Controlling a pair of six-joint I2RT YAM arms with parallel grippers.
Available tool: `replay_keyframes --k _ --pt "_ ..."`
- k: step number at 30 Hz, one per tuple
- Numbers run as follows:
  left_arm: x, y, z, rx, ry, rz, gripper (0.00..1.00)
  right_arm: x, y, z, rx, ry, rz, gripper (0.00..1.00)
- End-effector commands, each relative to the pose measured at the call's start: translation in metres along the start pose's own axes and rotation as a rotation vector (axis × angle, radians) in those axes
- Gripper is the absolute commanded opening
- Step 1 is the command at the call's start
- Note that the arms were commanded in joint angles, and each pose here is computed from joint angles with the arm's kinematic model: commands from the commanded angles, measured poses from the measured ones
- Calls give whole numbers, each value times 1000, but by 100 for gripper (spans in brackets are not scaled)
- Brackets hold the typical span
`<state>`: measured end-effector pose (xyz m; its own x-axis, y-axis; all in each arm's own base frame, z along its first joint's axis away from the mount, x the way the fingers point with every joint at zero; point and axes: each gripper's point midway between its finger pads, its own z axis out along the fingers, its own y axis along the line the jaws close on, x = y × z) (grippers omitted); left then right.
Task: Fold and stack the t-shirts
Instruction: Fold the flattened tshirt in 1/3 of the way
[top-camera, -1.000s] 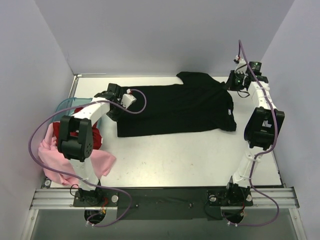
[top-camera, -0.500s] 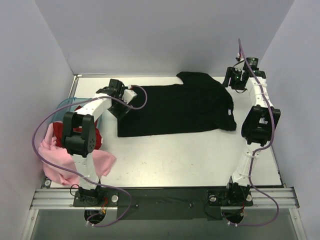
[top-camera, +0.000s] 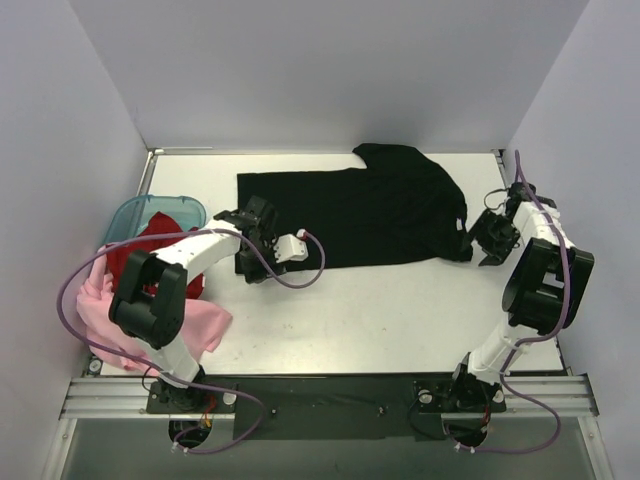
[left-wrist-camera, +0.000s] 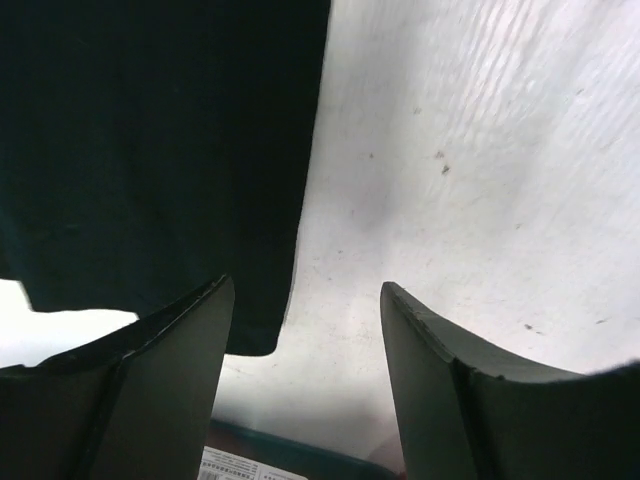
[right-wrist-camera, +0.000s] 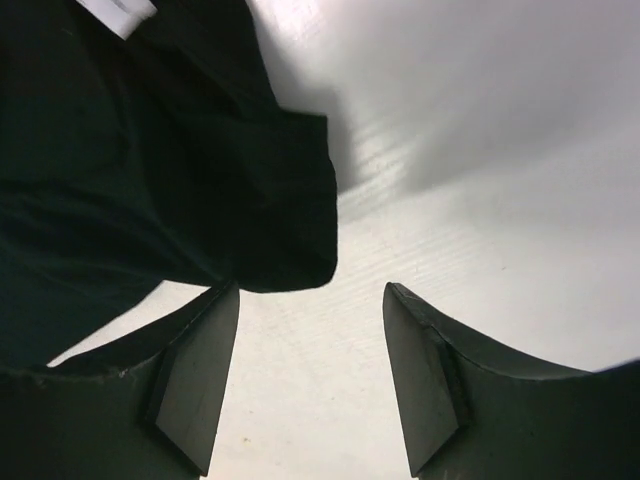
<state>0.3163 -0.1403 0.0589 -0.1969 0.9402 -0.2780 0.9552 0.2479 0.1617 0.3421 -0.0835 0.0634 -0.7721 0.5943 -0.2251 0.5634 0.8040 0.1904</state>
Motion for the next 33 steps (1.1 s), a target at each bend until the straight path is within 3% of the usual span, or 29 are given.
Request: replay_keyframes --k 1,7,11,17,18,19,20,21,22,26,33 --pt "10 28 9 -94 32 53 73 9 -9 4 -9 8 162 54" --pt "15 30 25 -120 48 75 77 -2 5 25 -63 -1 320 52" --pt "28 18 38 -95 67 98 67 -3 0 33 -42 -38 383 50" --pt "32 18 47 -105 64 73 29 12 12 56 -103 34 481 44" --pt "31 18 46 -107 62 67 14 14 11 58 -95 36 487 40" --pt "33 18 45 -106 65 59 5 15 4 60 -76 31 497 26" --pt "33 19 44 -107 64 56 0 15 0 60 -65 25 503 19" --pt "36 20 40 -105 71 44 0 12 -11 57 -48 4 527 5" --pt "37 23 36 -111 70 39 0 10 -22 54 -34 -7 555 0" --pt "64 26 12 -79 104 -4 0 12 -59 26 43 -44 515 0" --pt "82 -40 -8 139 136 4 0 83 -68 1 84 139 468 0"
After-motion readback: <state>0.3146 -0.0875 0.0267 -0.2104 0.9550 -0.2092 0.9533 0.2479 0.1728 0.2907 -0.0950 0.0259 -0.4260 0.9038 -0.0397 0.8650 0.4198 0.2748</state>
